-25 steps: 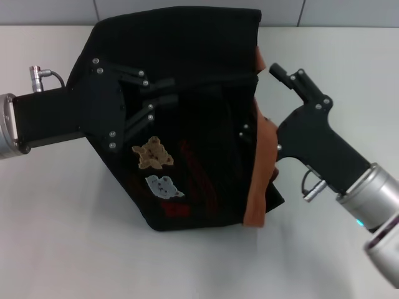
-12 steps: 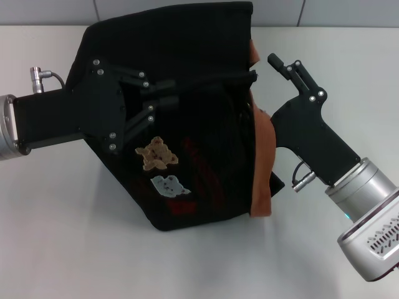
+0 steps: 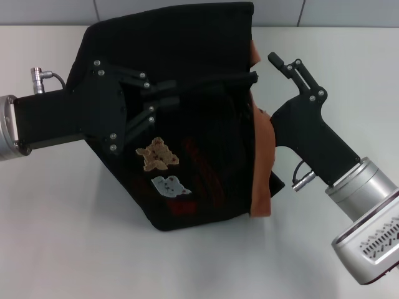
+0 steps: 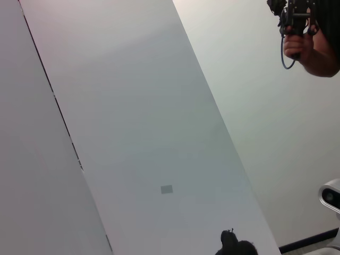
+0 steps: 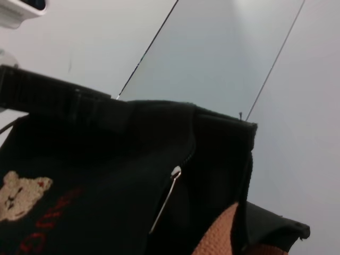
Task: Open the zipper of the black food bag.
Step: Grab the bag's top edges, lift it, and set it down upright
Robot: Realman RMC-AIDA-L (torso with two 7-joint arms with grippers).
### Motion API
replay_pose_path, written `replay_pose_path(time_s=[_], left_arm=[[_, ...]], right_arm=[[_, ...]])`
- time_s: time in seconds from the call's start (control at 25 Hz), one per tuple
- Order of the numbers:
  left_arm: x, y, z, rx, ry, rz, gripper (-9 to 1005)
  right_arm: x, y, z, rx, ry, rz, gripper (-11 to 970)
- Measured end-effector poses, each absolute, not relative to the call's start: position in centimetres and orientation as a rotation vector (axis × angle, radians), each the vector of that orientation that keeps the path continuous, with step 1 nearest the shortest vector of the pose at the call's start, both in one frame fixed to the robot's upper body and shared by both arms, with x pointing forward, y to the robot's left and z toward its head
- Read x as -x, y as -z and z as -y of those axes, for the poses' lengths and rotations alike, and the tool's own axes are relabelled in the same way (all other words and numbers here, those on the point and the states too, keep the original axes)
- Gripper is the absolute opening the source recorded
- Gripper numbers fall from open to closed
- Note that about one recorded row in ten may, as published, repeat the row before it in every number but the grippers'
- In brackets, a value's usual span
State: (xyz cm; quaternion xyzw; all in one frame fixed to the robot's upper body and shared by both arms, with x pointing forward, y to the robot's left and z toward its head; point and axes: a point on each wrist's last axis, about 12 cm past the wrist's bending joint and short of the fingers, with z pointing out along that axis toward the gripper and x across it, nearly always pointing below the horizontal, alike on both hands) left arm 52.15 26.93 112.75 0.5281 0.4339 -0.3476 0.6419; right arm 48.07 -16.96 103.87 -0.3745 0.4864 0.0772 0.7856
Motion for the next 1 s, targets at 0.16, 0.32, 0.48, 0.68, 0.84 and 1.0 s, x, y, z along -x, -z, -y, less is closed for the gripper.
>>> replay_pose_path(time_s=[0.16,0.32,0.48,0.68,0.84,1.0], left_arm=[[-52.16,-112.75,-26.93,-1.204,0.792,-0.989,91],[-52.17,-112.7,-26.91,-1.202,0.791,-0.99,90],[-52.09,-112.51,-26.83,-1.197,0.792,-0.989,89],[-52.08,-112.51,-26.84,-1.197,0.793,-0.988,88],[-52.05,-112.49,-26.87,-1.195,0.792,-0.988,88],[-52.07,-112.47,-26.87,-1.195,0.791,-0.99,87]], right_arm=[[-48.04,-103.92,16.85,0.835,-0.118,-1.022,801],[-48.09,-104.04,16.76,0.85,-0.071,-0.999,792],[-48.16,-104.15,16.85,0.853,-0.039,-0.984,783],[-48.32,-104.26,17.12,0.844,0.005,-0.978,772],[-48.33,-104.3,17.15,0.842,0.01,-0.975,764],[-48.19,-104.23,17.08,0.852,0.004,-0.972,755]])
